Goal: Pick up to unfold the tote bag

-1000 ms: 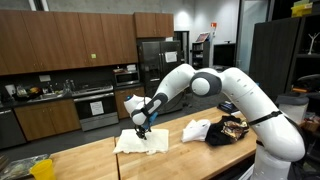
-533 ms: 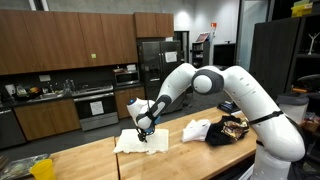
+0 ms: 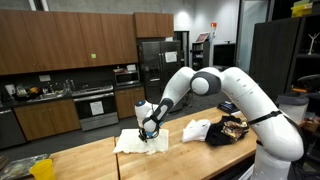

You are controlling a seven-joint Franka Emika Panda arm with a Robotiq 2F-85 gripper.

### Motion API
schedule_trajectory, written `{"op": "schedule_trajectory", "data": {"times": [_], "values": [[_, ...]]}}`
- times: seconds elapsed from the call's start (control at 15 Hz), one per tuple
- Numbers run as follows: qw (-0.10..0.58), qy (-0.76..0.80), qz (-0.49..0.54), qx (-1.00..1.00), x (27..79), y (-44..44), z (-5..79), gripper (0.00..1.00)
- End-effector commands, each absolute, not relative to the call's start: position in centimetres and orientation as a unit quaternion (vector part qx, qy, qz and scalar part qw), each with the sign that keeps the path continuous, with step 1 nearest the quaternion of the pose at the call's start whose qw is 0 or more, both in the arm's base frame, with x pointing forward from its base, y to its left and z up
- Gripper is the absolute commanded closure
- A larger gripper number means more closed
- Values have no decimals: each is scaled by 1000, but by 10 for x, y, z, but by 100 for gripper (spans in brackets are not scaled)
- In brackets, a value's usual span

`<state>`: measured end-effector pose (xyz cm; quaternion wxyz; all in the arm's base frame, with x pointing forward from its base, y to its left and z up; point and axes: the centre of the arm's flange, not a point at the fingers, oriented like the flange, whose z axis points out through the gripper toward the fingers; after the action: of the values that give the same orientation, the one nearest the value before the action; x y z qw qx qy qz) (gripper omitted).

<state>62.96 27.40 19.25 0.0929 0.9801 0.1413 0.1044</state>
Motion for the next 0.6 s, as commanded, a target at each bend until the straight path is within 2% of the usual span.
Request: {"op": "schedule_trajectory", "data": {"times": [0.0,0.27,0.53], "values": [[72,108,123,984,629,261,199,70],[59,90,127,986,634,256,201,99],[54,80,126,987,637,252,205,100]]}}
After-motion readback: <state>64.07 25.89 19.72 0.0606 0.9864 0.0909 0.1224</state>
